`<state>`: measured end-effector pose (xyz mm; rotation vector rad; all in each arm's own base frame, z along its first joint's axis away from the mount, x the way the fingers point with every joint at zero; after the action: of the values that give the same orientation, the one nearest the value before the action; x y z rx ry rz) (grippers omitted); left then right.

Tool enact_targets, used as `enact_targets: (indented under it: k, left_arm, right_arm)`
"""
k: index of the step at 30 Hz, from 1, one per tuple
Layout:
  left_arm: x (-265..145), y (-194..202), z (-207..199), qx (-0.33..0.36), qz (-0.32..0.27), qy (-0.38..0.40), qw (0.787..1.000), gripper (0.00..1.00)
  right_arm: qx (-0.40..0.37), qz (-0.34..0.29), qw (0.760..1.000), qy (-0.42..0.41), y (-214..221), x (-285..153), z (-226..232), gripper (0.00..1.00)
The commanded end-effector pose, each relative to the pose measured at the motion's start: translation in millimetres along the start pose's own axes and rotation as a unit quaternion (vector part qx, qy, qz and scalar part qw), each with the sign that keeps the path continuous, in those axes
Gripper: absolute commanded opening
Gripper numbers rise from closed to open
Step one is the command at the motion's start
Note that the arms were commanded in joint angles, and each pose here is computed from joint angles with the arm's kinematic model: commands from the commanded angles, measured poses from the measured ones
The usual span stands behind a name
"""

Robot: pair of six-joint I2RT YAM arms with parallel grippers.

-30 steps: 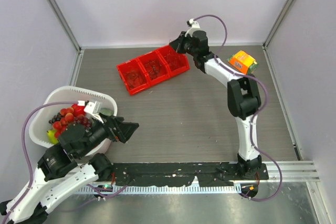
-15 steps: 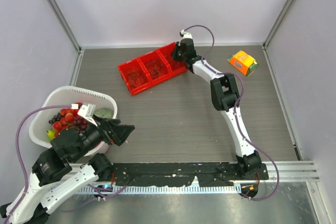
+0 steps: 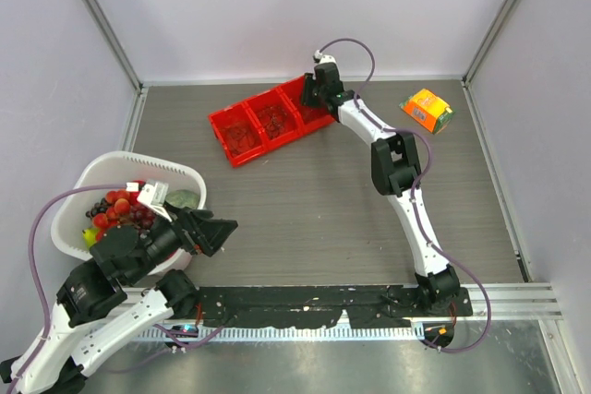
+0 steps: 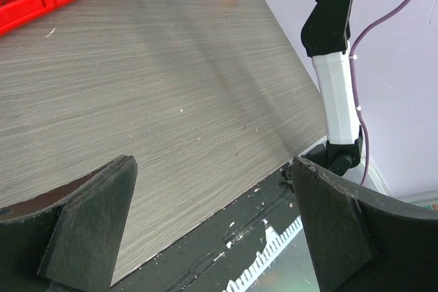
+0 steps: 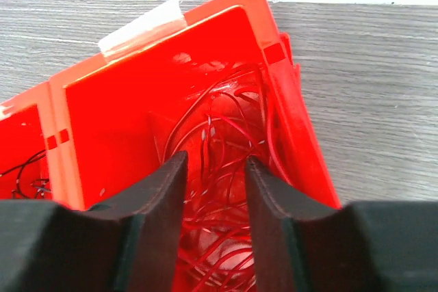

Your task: Untangle the cables

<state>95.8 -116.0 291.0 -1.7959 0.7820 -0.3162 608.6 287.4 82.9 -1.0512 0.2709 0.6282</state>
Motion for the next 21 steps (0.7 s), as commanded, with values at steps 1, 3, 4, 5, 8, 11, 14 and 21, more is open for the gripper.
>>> enact_targets:
  k: [1, 3, 4, 5, 8, 11, 14, 21]
  left_arm:
    - [-6, -11, -4, -0.006, -0.014, 0.004, 1.0, 1.0]
    - [-5, -11, -4, -0.006, -0.012, 0.003, 1.0, 1.0]
    - [-4, -11, -4, -0.007, -0.01, 0.003, 1.0, 1.0]
    - [-3, -10, -5, -0.008, -0.007, 0.005, 1.0, 1.0]
    - [0, -9, -7, -0.012, -0.001, 0.007, 1.0, 1.0]
    - [2, -8, -8, -0.017, 0.003, 0.01, 1.0, 1.0]
    - [5, -5, -8, -0.02, 0.008, 0.007, 1.0, 1.0]
    - [9, -6, -6, -0.026, 0.003, -0.002, 1.0, 1.0]
  right_arm:
    - [-0.033, -0.053, 0.998, 0.0, -67, -52, 36, 0.51]
    - [-0.043, -0.055, 0.998, 0.004, -72, -60, 37, 0.57]
    - [-0.046, -0.055, 0.997, 0.005, -73, -62, 37, 0.58]
    - [-0.051, -0.056, 0.997, 0.007, -77, -67, 39, 0.6]
    - [-0.055, -0.067, 0.996, 0.005, -90, -80, 46, 0.63]
    - [-0.055, -0.071, 0.996, -0.005, -100, -94, 54, 0.64]
    - [-0.052, -0.08, 0.995, 0.016, -112, -114, 56, 0.64]
    - [-0.037, -0.045, 0.992, 0.112, -97, -185, 26, 0.65]
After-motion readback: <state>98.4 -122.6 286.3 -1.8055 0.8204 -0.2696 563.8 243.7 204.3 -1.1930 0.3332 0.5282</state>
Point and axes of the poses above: each gripper's point midway between its finger pads, its own x axis out along the fingers, its own z axis along the line the jaws close on, y = z × x, the point moved 3 cm from there along -x, back along the fingers, and after that the axes turned 13 degrees about x, right-handed, at the moved point
